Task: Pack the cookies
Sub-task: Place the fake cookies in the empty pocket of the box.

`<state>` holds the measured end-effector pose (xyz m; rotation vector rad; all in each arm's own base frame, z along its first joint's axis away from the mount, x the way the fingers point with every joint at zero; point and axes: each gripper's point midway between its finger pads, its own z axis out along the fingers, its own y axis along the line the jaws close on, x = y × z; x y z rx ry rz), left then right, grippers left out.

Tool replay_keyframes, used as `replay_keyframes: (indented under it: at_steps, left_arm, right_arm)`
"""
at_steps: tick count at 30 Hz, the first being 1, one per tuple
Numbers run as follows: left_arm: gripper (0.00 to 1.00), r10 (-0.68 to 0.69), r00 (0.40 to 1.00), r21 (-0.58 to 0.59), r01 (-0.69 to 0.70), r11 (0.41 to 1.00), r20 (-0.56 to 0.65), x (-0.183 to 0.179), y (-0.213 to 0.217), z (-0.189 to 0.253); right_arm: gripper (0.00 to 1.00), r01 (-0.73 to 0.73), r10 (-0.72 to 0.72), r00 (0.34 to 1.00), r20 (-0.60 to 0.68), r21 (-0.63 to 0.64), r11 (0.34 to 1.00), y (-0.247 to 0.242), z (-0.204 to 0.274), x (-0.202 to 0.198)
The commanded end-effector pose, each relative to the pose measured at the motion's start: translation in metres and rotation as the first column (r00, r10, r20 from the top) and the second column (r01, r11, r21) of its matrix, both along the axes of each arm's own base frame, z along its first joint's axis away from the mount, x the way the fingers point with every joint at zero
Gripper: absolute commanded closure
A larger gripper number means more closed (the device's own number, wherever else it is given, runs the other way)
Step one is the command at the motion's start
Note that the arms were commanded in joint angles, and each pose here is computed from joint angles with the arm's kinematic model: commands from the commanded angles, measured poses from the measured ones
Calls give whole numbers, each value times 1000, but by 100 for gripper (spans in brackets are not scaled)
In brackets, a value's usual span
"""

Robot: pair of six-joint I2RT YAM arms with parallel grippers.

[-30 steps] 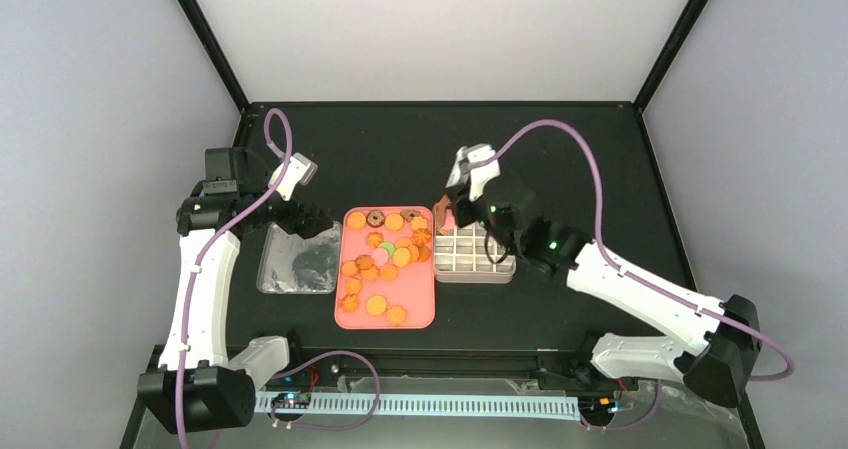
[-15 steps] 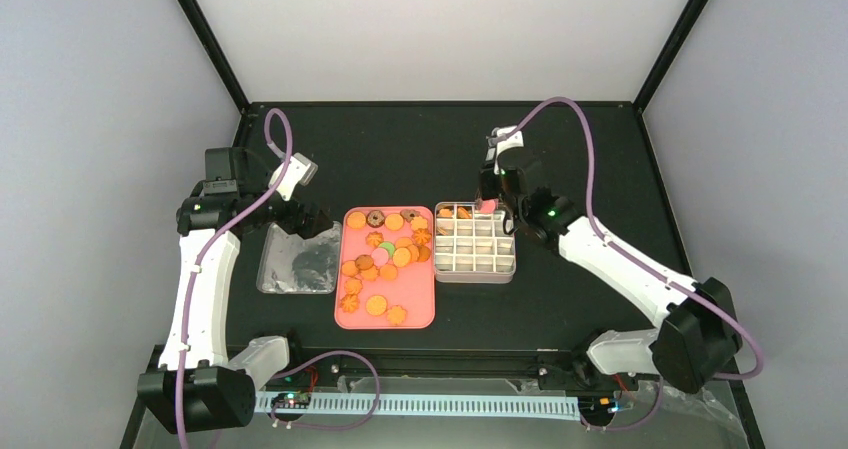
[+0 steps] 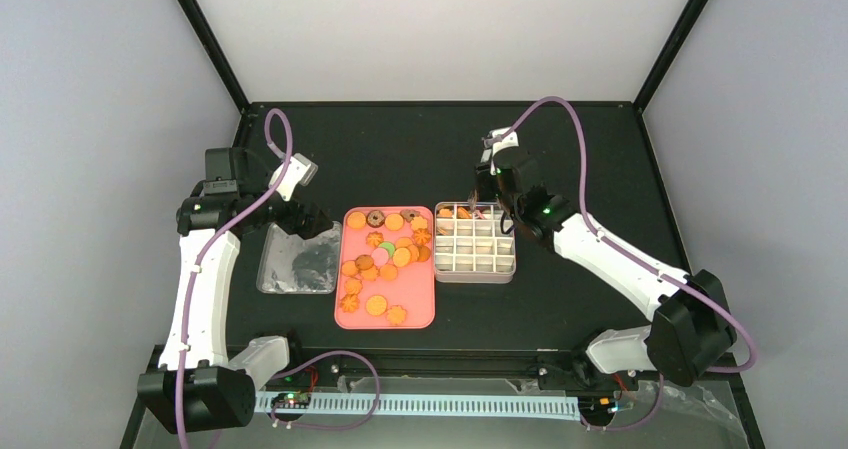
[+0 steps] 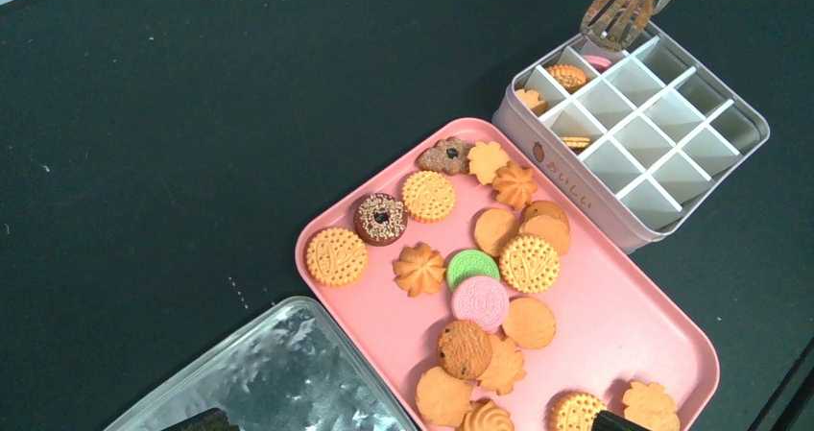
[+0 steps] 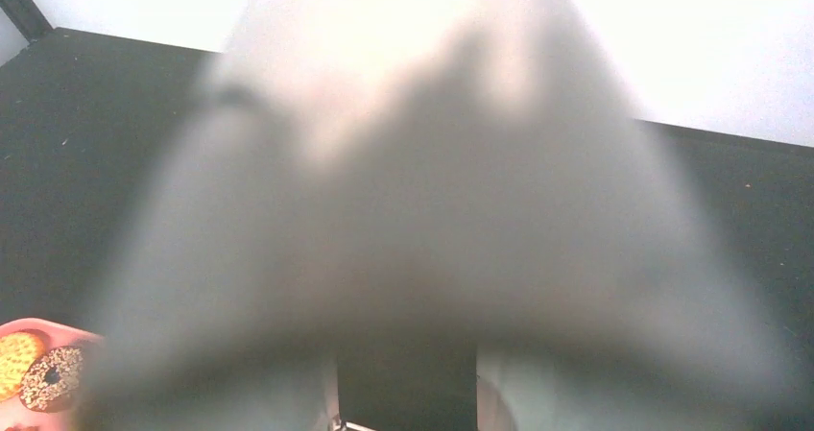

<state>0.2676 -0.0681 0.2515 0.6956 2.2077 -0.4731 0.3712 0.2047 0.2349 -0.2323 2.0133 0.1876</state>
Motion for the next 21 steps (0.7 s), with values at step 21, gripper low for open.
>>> replay_keyframes:
  at_steps: [21]
  left_arm:
    - [1,-13,1000,-19,12,1000,-16,-1,-2,1]
  right_arm:
    - [54,-480,474,877,80,72,874,150,36,-135]
